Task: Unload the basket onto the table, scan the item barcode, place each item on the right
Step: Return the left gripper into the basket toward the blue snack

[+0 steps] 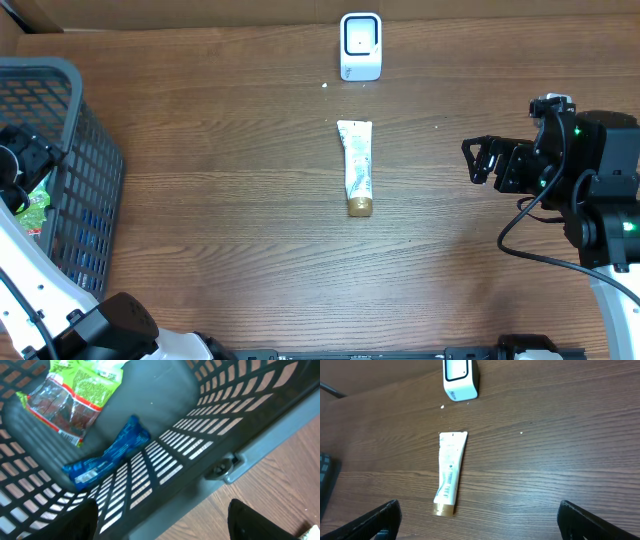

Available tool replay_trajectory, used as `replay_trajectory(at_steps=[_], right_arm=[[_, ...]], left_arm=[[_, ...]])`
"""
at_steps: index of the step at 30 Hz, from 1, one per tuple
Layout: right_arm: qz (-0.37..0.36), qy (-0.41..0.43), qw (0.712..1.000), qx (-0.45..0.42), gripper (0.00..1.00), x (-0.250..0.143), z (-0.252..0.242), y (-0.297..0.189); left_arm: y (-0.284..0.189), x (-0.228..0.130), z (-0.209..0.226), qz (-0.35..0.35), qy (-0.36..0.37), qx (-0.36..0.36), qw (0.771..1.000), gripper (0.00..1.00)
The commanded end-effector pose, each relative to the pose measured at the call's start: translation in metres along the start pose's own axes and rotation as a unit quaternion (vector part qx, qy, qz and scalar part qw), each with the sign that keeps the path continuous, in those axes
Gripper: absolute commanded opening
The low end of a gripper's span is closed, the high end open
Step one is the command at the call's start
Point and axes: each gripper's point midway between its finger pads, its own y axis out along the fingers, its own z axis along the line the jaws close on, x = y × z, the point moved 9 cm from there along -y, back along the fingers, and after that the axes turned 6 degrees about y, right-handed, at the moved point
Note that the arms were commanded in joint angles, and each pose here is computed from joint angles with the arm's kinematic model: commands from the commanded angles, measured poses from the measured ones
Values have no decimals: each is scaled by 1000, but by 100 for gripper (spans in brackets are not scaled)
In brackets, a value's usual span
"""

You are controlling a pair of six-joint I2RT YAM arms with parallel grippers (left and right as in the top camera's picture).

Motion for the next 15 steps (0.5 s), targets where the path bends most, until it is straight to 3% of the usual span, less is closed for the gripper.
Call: replay_trajectory(at_steps=[1,8,15], right_arm=[[-15,-9,1000,9,100,7,6,-7],[-15,-9,1000,9,100,7,6,-7],[-15,-9,1000,9,100,7,6,-6]], left_arm=[[-5,0,0,-10,0,-18,1000,75],[-6,6,39,-31,-155,58,986,78],[25,-1,63,5,-187,87,978,80]])
